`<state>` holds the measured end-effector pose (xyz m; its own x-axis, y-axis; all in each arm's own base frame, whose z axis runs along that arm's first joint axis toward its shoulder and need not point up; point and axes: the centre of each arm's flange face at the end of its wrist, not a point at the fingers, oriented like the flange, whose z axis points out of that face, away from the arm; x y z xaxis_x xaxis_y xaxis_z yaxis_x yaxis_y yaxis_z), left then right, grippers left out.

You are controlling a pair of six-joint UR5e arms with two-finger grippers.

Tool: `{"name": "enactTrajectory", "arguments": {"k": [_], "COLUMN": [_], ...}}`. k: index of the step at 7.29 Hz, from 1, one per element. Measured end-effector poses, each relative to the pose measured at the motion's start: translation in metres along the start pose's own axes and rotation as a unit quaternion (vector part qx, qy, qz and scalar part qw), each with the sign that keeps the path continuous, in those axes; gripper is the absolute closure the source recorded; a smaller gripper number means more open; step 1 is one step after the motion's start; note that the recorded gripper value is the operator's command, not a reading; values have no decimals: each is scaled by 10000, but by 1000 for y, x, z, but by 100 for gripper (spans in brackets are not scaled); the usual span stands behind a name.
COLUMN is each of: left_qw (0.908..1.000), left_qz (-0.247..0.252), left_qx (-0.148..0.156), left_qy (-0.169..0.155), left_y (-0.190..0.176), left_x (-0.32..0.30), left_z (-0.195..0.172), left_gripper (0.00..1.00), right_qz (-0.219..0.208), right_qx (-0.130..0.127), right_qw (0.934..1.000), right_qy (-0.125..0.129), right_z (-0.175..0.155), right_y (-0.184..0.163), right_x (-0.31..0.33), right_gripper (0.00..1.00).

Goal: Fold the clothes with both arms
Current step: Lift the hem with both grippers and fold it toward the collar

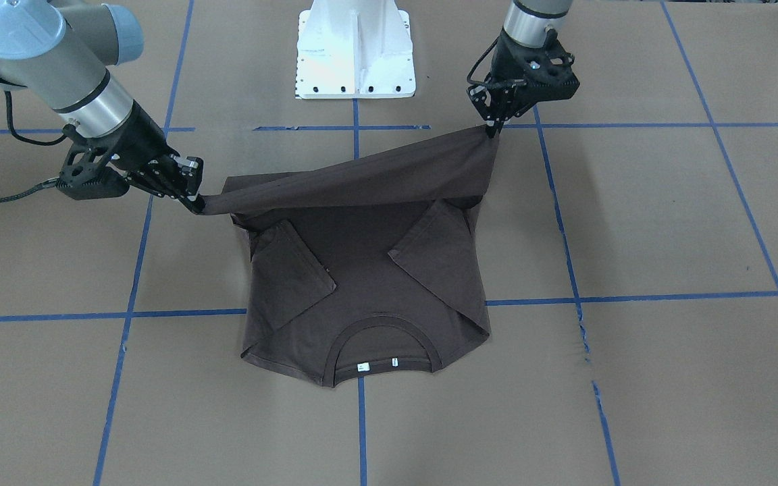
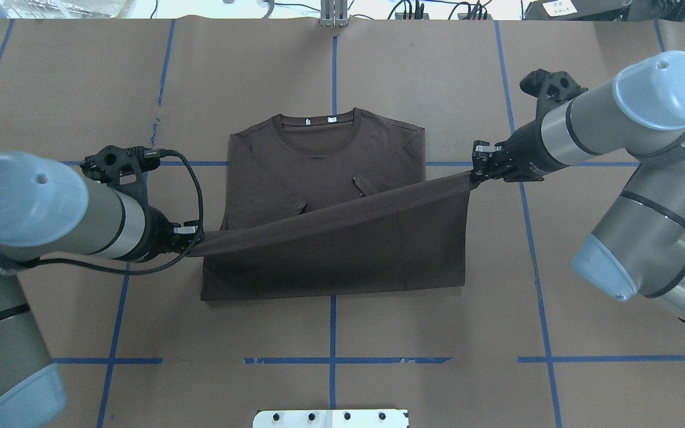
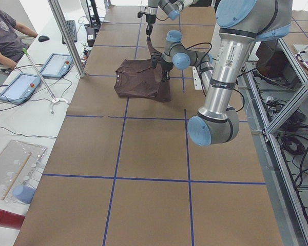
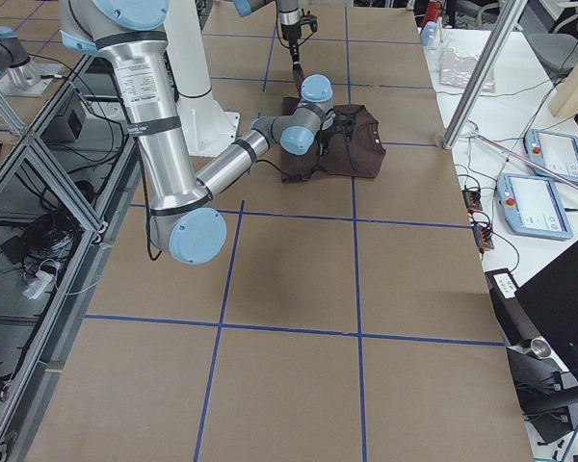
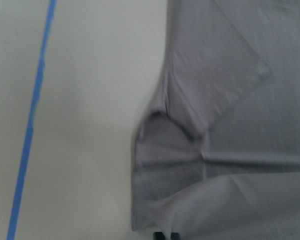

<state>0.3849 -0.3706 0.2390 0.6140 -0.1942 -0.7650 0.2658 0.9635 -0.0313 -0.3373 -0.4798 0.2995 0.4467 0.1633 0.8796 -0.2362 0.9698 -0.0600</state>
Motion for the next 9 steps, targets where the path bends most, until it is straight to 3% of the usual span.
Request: {"name": "enactTrajectory", "arguments": {"k": [3, 5, 9], "left_qw": [9973, 9953, 9945], "left_qz": [-393, -313, -259], "left_qx": [623, 911, 998], "left_qy": [67, 105, 208], "left_y": [-118, -176, -197], "left_x": [-3, -16, -9], "left_z": [58, 84, 100], "left_gripper": [100, 100, 100], "right_qz": [129, 236, 422], "right_qx": [158, 232, 276], "right_qw": [9997, 9992, 9977], "right_qy": [121, 207, 445], "right_z": [24, 38, 69], "right_y": [-51, -83, -130], "right_x": [-23, -39, -64], "right_gripper": [100, 100, 100]}}
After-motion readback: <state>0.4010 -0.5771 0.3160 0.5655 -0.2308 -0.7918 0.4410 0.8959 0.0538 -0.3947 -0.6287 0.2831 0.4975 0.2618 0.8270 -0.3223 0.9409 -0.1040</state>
